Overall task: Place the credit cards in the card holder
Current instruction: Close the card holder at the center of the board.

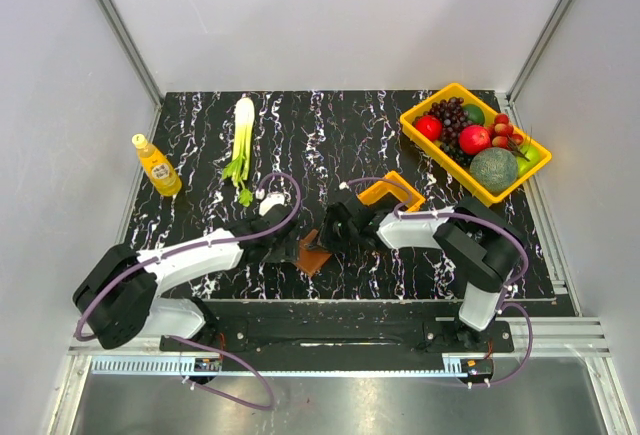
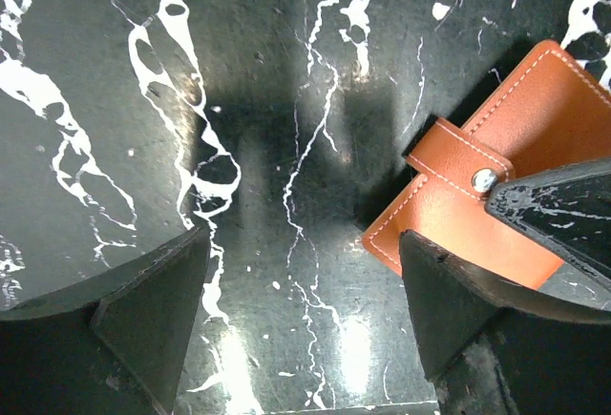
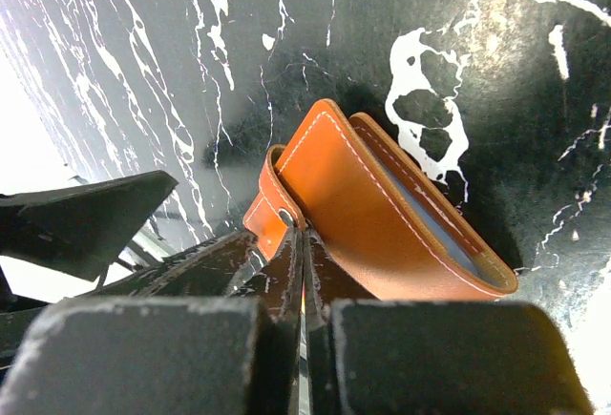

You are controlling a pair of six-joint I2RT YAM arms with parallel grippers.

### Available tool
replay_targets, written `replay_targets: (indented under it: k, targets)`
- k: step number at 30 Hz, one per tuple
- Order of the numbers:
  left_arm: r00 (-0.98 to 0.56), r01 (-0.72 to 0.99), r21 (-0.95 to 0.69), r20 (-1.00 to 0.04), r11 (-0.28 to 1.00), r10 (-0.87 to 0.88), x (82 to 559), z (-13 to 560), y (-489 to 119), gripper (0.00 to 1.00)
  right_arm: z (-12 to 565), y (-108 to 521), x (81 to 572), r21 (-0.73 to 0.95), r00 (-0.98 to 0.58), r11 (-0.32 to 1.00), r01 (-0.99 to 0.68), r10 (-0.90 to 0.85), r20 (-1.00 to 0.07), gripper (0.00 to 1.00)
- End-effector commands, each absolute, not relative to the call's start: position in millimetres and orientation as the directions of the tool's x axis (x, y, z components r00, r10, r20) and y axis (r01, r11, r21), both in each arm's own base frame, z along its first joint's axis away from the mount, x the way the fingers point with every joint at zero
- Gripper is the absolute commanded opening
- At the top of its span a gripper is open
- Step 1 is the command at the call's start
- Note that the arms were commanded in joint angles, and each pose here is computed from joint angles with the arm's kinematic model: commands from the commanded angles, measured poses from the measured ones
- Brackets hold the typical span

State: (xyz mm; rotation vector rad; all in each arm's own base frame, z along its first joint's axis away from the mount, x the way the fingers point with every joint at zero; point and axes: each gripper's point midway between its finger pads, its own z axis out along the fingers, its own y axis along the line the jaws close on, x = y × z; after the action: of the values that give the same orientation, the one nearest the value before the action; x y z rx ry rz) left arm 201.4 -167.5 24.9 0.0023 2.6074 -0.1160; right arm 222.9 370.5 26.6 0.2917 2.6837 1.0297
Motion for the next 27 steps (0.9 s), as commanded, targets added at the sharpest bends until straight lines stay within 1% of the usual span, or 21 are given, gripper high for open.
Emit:
replay_targets:
  k: [1, 3, 7, 10, 13, 18, 23, 27]
  targets:
    - [-0.786, 0.028, -0.076, -0.617, 0.997, -0.025, 230.3, 64.2, -172.1, 0.85, -39.5, 317.4, 190.2, 0.441, -0.968, 0.88, 0.176, 0.236, -0.085, 0.0]
    - [-0.77, 0.046, -0.076, -0.638, 0.996, -0.013, 242.2, 73.4, -178.5, 0.85, -41.2, 315.4, 190.6, 0.429, -0.967, 0.885, 0.182, 0.24, -0.083, 0.0]
    - [-0.775, 0.077, -0.051, -0.631, 0.996, 0.028, 258.4, 76.2, -187.5, 0.84, -45.8, 311.0, 188.1, 0.406, -0.967, 0.892, 0.201, 0.247, -0.065, 0.0]
    - [-0.771, 0.122, -0.037, -0.632, 0.992, 0.072, 264.1, 72.1, -194.3, 0.8, -51.0, 305.1, 186.1, 0.396, -0.965, 0.89, 0.226, 0.26, -0.032, 0.0]
    - [-0.784, 0.147, -0.017, -0.612, 0.989, 0.106, 261.4, 65.0, -194.0, 0.78, -52.6, 300.6, 184.9, 0.391, -0.963, 0.889, 0.238, 0.268, -0.025, 0.0]
    - [-0.791, 0.174, -0.059, -0.603, 0.983, 0.104, 251.1, 57.6, -195.7, 0.73, -55.5, 300.7, 184.4, 0.398, -0.963, 0.884, 0.244, 0.271, -0.012, 0.0]
    - [-0.808, 0.215, -0.107, -0.578, 0.971, 0.115, 244.6, 47.5, -205.9, 0.74, -56.0, 301.1, 184.4, 0.406, -0.962, 0.881, 0.244, 0.272, -0.011, 0.0]
    - [-0.816, 0.229, -0.1, -0.562, 0.968, 0.135, 242.7, 39.6, -207.3, 0.75, -55.6, 301.7, 185.0, 0.408, -0.964, 0.881, 0.238, 0.267, -0.015, 0.0]
